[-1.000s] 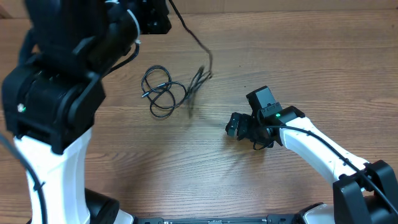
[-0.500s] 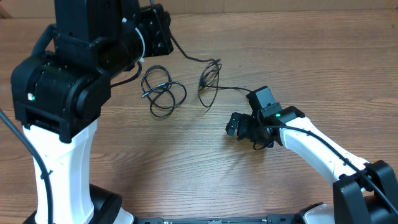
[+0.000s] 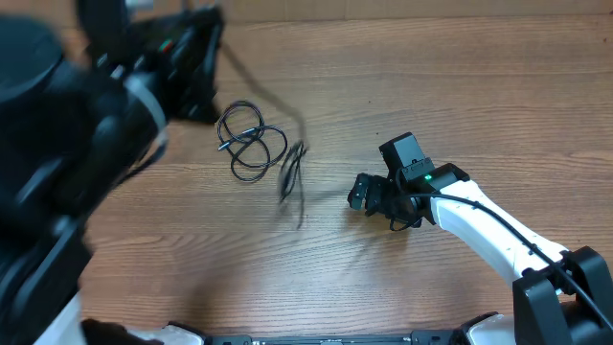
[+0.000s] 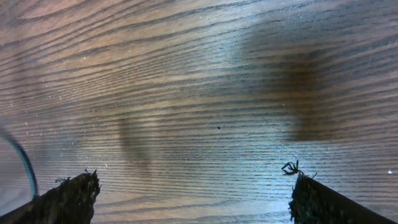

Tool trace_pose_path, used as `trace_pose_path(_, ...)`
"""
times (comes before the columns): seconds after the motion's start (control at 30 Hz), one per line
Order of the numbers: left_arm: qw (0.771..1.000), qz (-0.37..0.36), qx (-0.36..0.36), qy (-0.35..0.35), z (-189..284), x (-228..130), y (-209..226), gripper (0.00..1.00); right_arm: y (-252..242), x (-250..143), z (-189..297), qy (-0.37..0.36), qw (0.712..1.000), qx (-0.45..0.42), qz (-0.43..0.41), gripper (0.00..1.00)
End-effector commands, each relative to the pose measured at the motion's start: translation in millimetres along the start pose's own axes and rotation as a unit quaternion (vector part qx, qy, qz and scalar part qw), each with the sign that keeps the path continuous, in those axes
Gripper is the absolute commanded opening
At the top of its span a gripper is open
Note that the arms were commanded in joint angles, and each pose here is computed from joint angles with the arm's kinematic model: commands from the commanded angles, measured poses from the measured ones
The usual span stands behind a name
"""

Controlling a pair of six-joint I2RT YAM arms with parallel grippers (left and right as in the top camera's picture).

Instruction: Untangle cables

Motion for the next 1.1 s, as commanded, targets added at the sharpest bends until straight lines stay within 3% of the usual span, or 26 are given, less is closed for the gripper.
trace_pose_path(0.0,0.997,-0.011,0.053,0.048,-23,-20,20,0.04,-2,1,-2,-0.005,1.000,-0.006,-0.002,1.00)
trace_pose_path(0.23,0.984,0.026,0.076,0.159,-78,-66,33,0.04,2,-3,-2,0.010,1.000,0.009,-0.001,1.00)
trace_pose_path(0.5,0.986,0.036,0.009,0.165,-114,-67,15,0.04,35,-20,4,0.073,0.991,0.109,0.008,1.00)
trace_pose_path(0.77,0.984,0.033,-0.014,0.173,-116,-70,9,0.04,13,-6,-1,0.024,0.999,0.041,0.002,1.00)
trace_pose_path(1.07,0.953,0.035,0.041,0.299,-155,-133,36,0.07,1,-1,-1,0.010,1.000,0.013,-0.007,1.00)
Point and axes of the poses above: each gripper's point midway between its finger pads, its own z axis back along the fingers, its own y axis along the line the jaws close on, x = y × z, the point moved 2 cm from there along z, back along the fingers, and after that the axes turned 7 degrees about -z, right-handed, at the moved point
